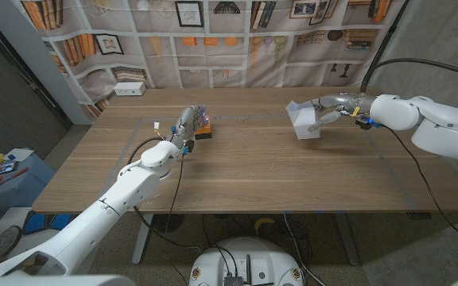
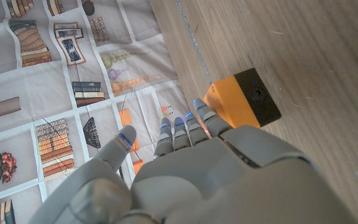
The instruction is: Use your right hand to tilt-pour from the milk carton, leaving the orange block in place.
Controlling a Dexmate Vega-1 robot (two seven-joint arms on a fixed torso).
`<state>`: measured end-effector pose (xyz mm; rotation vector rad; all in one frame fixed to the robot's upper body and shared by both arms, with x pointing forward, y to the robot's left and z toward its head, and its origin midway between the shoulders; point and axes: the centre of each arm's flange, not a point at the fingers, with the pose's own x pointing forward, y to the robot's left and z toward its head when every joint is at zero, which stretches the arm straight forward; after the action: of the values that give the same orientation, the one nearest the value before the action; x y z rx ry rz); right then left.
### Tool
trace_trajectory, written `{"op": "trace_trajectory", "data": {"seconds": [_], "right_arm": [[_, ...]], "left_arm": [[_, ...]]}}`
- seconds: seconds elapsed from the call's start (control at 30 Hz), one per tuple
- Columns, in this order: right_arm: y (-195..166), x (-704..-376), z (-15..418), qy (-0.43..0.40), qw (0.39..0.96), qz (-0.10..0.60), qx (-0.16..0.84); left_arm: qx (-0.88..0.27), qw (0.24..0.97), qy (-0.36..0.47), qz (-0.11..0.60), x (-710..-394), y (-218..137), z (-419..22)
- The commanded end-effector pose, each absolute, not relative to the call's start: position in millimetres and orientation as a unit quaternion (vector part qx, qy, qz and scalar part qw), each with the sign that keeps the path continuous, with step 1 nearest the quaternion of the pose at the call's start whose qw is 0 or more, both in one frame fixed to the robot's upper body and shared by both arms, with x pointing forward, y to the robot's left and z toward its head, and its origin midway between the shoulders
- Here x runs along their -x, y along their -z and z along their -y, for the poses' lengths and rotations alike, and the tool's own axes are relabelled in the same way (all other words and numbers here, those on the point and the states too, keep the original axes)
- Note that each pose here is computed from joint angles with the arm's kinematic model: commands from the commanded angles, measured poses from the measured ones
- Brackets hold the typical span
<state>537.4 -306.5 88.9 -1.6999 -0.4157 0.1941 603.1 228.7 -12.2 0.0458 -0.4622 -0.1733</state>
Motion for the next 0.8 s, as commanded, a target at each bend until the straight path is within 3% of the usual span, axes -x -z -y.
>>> {"op": "trace_trajectory", "data": {"seconds": [0.03, 0.57, 0.63, 0.8], "right_arm": [[-107, -532, 298, -0.068, 0.583, 0.138, 0.798], [-123, -532, 278, -0.044, 0.48, 0.074, 0.873], [-124, -533, 274, -0.02, 0.431, 0.049, 0.901], [-126, -534, 270, -0.023, 0.415, 0.042, 0.909]], "left_arm": [[-0.023, 0.969, 0.09, 0.23, -606, 11, -226], [-0.022, 0.969, 0.093, 0.228, -608, 12, -223], [-0.021, 0.969, 0.095, 0.228, -608, 12, -223], [-0.021, 0.969, 0.094, 0.229, -609, 11, -223]]}}
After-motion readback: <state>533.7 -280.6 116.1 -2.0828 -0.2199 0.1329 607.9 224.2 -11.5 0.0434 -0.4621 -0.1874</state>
